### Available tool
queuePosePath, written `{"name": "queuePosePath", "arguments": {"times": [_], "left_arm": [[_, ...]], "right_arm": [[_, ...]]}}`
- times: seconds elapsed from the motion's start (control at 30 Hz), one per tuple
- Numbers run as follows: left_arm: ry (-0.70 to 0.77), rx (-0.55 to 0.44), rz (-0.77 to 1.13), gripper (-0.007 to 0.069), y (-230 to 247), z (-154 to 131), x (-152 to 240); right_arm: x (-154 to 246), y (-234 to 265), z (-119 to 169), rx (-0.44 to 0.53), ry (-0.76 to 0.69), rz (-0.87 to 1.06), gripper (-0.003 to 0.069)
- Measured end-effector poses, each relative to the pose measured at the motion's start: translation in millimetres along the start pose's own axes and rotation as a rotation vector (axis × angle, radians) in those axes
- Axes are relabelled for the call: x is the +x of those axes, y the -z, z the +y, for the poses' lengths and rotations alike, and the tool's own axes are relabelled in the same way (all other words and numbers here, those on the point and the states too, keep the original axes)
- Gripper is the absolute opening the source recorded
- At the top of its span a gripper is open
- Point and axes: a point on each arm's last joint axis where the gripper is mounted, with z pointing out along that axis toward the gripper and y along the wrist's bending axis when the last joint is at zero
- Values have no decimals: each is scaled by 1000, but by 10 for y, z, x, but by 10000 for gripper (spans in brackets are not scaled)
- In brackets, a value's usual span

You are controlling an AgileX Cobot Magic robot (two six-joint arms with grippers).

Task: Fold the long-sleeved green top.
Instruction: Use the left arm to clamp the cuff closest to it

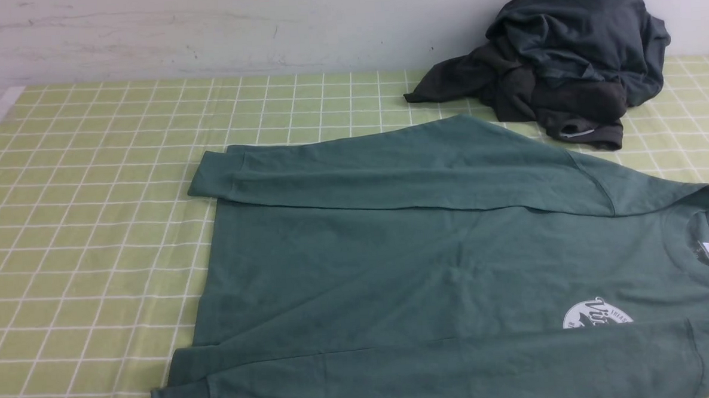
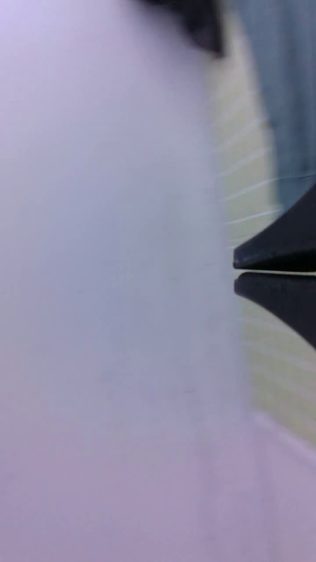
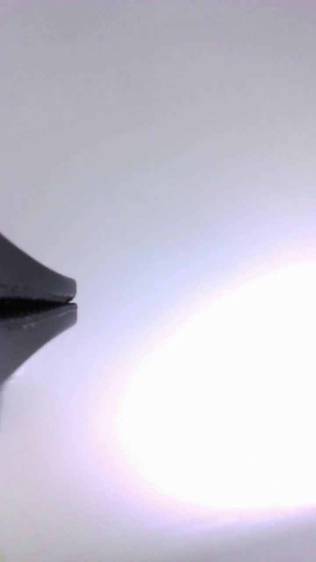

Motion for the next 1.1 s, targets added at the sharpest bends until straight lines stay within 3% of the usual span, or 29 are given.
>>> {"name": "queuePosePath", "arguments": {"times": [0.07,0.1,0.17,0.3,0.47,0.6,0.67,0.77,0.87,0.97,1.0,1.03,1.07,1.1], "left_arm": [[2,-20,-183,-3,23,29,-152],[2,-23,-200,-3,27,31,-167],[8,-63,-424,-3,82,66,-357],[100,-76,-677,-3,201,103,-556],[210,-6,-713,-3,164,112,-901],[139,76,-434,-3,-165,74,-1428],[78,86,-220,-3,-414,73,-1474],[8,53,9,-3,-643,87,-1357],[-59,40,233,-3,-879,88,-1090],[-41,69,323,-3,-1016,73,-930],[-25,39,366,-3,-1054,69,-868],[22,107,414,-3,-1091,63,-779],[14,29,420,-3,-1102,64,-774],[72,10,502,-3,-1128,59,-653]], "right_arm": [[-150,13,7,-13,-64,-166,-10],[-150,13,6,-12,-65,-166,-10],[-241,33,9,-27,-125,-267,-10],[-249,36,48,-74,-150,-273,-10],[-345,-39,210,-158,-62,-218,-10],[-676,-388,522,-196,193,-85,-10],[-719,-643,617,-188,315,34,-10],[-630,-876,636,-169,386,168,-10],[-205,-1153,510,-100,439,490,-10],[238,-1165,352,-25,434,846,-10],[387,-1123,319,-9,424,983,-10],[569,-1052,295,1,411,1156,-10],[578,-1035,299,-1,409,1176,-10],[749,-931,303,-10,403,1361,-10]]}}
